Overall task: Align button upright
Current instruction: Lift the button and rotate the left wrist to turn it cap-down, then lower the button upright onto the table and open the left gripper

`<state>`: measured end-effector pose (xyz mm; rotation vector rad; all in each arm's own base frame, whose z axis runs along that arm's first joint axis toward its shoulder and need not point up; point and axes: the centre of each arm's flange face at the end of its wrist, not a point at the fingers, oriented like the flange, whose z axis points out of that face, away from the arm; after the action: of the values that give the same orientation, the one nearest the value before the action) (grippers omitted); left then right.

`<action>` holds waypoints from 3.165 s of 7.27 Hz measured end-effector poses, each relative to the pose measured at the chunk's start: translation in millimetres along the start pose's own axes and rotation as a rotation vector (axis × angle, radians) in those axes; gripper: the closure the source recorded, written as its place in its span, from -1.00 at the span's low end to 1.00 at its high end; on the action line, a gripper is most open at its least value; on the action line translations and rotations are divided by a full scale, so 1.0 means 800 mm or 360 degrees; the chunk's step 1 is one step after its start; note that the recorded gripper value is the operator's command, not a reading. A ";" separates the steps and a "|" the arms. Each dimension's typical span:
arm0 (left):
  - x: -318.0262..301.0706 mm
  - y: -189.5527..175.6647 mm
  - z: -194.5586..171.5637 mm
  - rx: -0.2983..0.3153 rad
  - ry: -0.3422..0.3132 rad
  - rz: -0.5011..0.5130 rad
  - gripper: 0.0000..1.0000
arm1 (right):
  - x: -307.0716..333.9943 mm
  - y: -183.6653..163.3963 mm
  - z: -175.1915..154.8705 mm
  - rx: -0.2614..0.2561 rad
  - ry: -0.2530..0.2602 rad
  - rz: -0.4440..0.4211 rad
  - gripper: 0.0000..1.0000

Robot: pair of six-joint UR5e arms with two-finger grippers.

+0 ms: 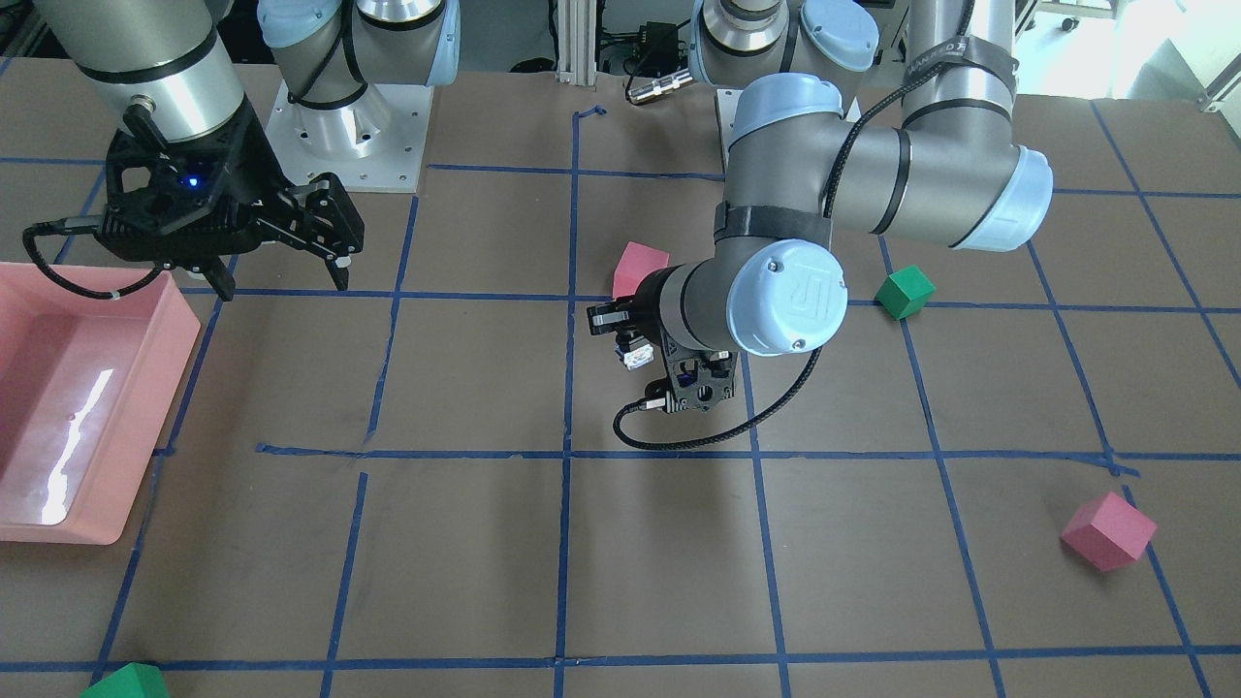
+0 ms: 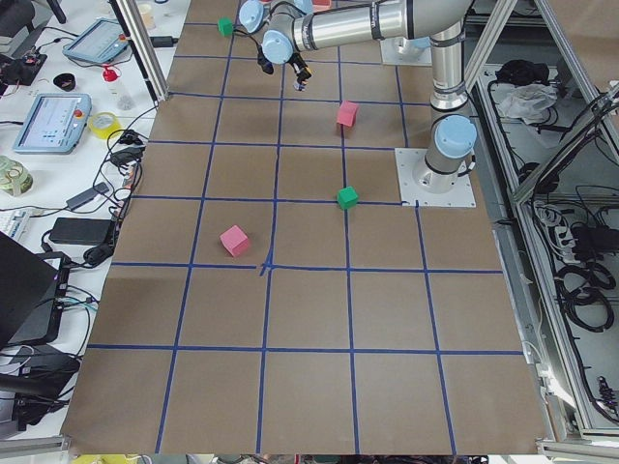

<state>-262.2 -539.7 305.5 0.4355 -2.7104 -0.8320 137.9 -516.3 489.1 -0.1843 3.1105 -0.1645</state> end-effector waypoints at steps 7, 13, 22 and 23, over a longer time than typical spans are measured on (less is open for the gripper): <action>-0.032 -0.049 0.047 -0.0260 0.0327 -0.0082 1.00 | 0.000 0.000 0.000 0.0001 0.0000 -0.0003 -1.00; -0.037 -0.092 0.084 -0.0397 0.0523 -0.0163 1.00 | 0.000 0.002 0.005 -0.0012 0.0000 -0.0015 -1.00; -0.064 -0.133 0.108 -0.0430 0.0660 -0.0208 1.00 | 0.001 0.003 0.007 -0.0018 -0.0002 -0.0014 -1.00; -0.064 -0.133 0.109 -0.0434 0.0658 -0.0214 1.00 | 0.001 0.003 0.007 -0.0018 -0.0001 -0.0014 -1.00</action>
<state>-223.1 -561.8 165.4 0.6509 -2.1739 -1.0034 137.3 -514.7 483.3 -0.1985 3.1110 -0.1466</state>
